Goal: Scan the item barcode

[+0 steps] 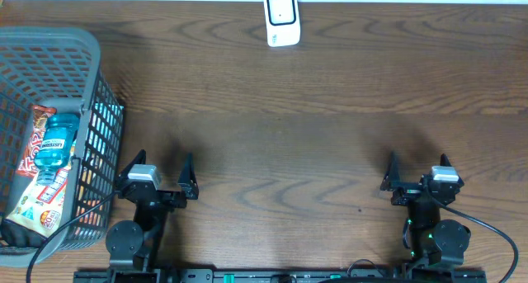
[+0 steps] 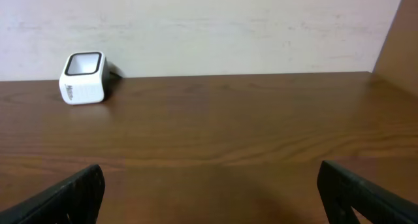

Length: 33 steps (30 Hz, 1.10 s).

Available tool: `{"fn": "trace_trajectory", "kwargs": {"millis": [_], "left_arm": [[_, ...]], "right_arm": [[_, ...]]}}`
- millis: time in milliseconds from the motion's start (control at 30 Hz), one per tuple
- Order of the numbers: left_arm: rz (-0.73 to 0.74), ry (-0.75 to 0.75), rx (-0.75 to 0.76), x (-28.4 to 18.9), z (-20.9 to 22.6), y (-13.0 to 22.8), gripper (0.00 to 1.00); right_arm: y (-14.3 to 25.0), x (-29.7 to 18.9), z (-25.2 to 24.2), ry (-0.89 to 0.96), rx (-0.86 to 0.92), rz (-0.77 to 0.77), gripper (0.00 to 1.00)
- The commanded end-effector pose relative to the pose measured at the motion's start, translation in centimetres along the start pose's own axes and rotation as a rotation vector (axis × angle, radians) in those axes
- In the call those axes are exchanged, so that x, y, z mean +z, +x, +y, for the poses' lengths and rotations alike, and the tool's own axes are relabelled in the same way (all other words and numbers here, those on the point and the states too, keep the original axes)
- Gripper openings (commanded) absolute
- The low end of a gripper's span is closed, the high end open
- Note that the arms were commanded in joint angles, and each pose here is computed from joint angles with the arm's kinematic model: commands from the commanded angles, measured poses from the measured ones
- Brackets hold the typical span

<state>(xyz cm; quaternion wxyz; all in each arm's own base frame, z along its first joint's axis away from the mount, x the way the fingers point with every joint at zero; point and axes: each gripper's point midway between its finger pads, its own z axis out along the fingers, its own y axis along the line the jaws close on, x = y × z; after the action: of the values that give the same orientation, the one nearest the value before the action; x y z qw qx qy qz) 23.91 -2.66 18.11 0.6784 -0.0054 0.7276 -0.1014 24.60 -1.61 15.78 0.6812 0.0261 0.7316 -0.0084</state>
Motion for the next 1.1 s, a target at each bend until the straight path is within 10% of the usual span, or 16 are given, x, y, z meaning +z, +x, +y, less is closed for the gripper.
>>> {"fn": "trace_trajectory", "kwargs": {"millis": [0, 1067], "left_arm": [[-0.005, 0.022, -0.008, -0.3, -0.5, -0.8, 0.98], [0.000, 0.021, -0.008, -2.9, -2.8, -13.9, 0.98]], "right_arm": [[0.0, 0.0, 0.3, -0.013, 0.013, 0.000, 0.99], [0.2, 0.0, 0.3, -0.012, 0.013, 0.005, 0.99]]}}
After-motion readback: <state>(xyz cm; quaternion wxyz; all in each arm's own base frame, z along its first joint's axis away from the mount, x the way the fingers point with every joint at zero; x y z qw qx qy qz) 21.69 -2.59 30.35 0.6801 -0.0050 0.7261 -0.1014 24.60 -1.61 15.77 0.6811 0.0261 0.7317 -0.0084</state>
